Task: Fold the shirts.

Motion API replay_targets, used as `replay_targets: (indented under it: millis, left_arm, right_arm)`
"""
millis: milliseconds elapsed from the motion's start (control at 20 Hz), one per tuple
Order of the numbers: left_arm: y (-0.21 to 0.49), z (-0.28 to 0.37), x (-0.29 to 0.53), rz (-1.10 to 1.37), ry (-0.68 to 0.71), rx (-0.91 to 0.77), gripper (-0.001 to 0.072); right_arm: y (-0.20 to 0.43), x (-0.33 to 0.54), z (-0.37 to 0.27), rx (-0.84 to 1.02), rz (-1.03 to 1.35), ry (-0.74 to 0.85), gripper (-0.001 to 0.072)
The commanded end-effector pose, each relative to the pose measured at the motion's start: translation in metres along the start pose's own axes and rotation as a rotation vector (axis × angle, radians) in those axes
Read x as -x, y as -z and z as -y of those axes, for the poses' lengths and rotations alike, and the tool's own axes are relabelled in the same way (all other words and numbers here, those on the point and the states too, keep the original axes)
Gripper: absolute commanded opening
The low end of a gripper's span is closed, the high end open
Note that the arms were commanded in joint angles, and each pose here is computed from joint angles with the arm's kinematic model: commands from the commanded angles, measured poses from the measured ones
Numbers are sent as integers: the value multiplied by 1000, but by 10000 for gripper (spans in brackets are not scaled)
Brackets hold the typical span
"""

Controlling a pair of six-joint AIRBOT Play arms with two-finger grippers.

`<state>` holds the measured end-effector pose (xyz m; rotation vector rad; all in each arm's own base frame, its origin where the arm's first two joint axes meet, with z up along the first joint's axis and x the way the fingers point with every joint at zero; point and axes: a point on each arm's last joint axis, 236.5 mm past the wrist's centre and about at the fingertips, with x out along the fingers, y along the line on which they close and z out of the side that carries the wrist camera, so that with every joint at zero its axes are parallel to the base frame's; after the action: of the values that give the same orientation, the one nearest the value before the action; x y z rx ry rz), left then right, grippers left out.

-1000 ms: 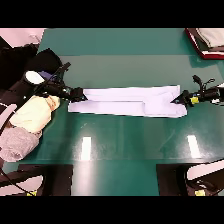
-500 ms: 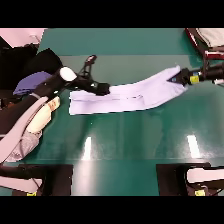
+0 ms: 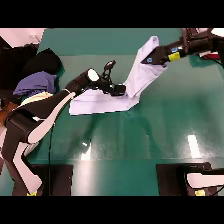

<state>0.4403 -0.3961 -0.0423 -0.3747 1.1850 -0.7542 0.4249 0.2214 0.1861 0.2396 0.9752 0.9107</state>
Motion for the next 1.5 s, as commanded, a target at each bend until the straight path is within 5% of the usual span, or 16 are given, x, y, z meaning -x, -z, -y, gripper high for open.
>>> replay_targets:
  millis: [0, 350, 850, 900, 950, 1000, 1250, 1450]
  left_arm:
    - [-3, -9, -5, -2, -4, 29, 22]
    - [-22, -53, 67, -47, -80, 13, 21]
    - [-55, -109, 317, 166, -401, -47, 23]
    - [-54, -109, 332, 187, -411, -46, 23]
    - [-54, -107, 344, 206, -418, -45, 23]
    - [-54, -105, 349, 215, -421, -46, 22]
    - [-42, -101, 350, 171, -418, -43, 23]
    - [-39, -100, 349, 160, -412, -40, 23]
  right_arm:
    - [-4, -12, -21, 63, -13, 38, 12]
    - [4, -50, -35, 81, -59, 1, 12]
    - [16, -180, -80, 179, -52, -69, 19]
    - [16, -199, -89, 200, -29, -80, 90]
    - [18, -217, -102, 229, -9, -111, 324]
    - [22, -234, -119, 199, 6, -164, 465]
    - [23, -238, -141, 286, 4, -189, 493]
    - [22, -176, -73, 255, -111, -66, 493]
